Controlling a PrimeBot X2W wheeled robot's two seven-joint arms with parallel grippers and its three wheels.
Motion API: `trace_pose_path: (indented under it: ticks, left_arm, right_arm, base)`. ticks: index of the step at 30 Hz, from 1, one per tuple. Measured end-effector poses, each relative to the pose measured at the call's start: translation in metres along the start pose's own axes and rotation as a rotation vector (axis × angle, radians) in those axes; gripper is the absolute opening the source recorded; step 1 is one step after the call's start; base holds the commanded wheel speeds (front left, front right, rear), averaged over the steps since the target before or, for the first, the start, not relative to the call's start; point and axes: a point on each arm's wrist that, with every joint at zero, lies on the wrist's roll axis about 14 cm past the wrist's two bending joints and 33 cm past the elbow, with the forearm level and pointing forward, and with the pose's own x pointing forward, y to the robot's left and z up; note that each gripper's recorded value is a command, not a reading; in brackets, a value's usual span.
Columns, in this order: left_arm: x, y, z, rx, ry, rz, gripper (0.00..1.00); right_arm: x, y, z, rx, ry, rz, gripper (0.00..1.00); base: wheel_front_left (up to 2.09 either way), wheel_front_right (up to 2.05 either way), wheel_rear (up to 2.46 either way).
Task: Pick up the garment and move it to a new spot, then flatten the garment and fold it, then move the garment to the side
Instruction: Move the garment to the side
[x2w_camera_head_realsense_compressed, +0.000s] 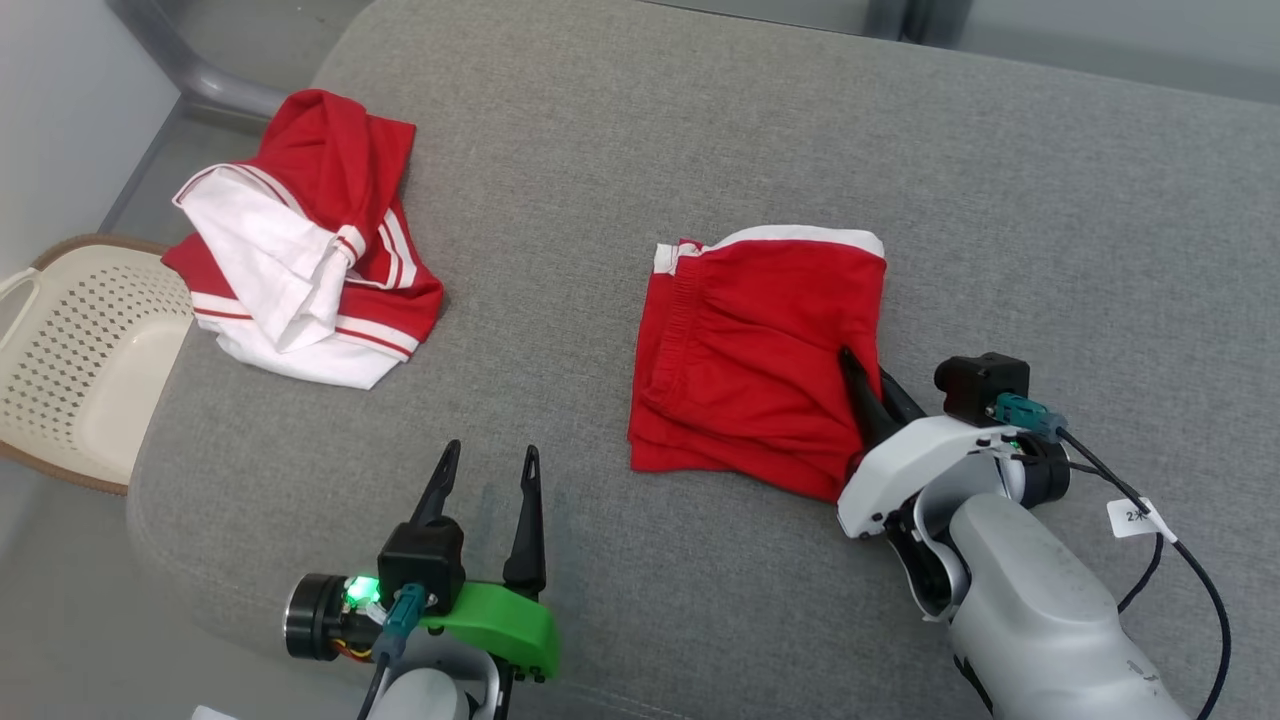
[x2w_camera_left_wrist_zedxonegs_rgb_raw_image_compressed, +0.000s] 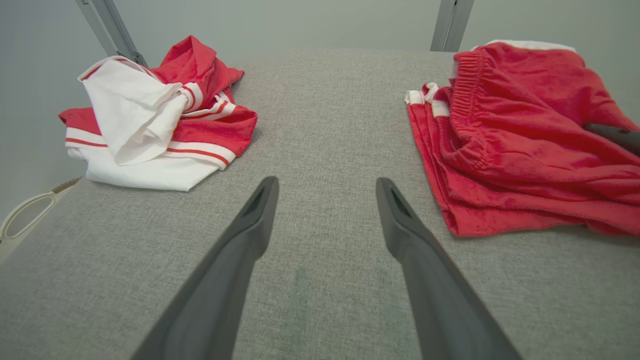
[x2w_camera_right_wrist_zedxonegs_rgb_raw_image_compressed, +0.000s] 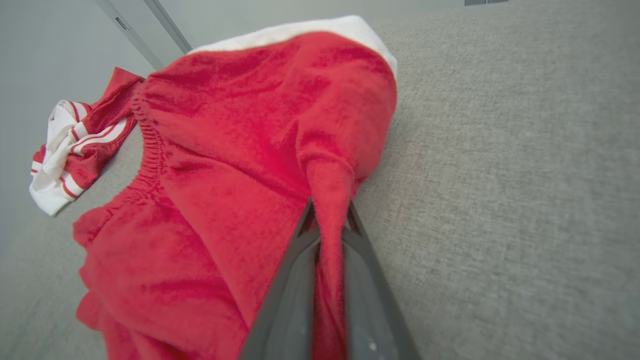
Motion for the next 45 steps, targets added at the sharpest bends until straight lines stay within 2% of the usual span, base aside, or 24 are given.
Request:
trace_pose_path:
  ticks: [8,19,33,45]
  left_arm:
    - [0.009,-0.022,0.003,0.002,-0.010,-0.076,1.00]
    - [0.029,-0.081,0.006,0.006,-0.022,-0.261,1.00]
    - [0.040,-0.193,0.003,0.046,-0.025,-0.590,1.00]
    - [0.017,-0.291,-0.005,0.072,-0.022,-0.892,1.00]
  right_arm:
    - [-0.022,-0.021,0.014,-0.003,-0.045,-0.065,0.00]
    - [-0.075,-0.072,0.033,0.009,-0.116,-0.233,0.00]
    - [-0.176,-0.135,0.049,0.053,-0.219,-0.501,0.00]
    - [-0.269,-0.169,0.055,0.073,-0.307,-0.733,0.00]
  base:
    - [0.00,0.00,0.00]
    - [0.00,0.00,0.00]
    - [0.00,0.00,0.00]
    - [0.00,0.00,0.00]
